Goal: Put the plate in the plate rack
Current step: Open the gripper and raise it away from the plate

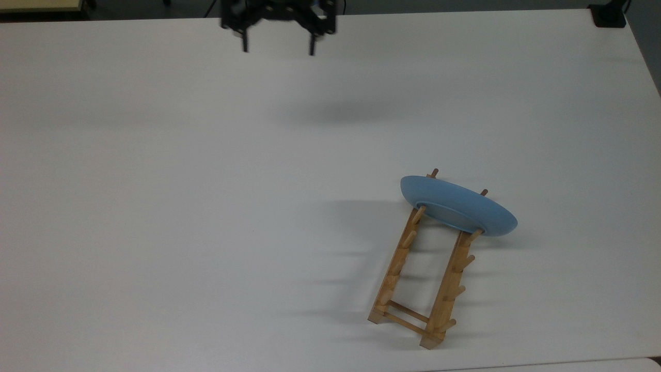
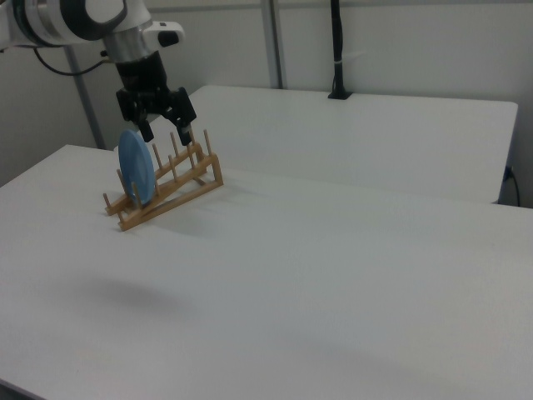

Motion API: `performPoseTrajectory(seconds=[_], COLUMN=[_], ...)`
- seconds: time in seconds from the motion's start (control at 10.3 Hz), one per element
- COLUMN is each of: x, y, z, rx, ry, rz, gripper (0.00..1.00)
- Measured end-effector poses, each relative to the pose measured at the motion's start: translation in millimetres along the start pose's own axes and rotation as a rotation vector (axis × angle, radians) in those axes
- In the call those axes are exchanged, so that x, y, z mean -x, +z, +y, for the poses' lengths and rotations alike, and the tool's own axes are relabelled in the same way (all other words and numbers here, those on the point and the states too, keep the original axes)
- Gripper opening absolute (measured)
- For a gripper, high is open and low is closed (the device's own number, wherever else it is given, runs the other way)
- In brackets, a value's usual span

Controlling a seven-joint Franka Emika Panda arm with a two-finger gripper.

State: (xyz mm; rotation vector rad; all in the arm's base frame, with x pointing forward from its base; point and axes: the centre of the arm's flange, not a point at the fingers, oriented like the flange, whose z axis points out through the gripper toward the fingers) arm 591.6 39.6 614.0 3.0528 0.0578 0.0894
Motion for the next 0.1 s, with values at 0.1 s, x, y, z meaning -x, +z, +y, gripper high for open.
performPoseTrajectory(seconds=[0.1], x=[5.6], y=[-5.4], z=[21.2], rx=[-0.012], ry=[0.033], rz=[-0.005], gripper=[1.0])
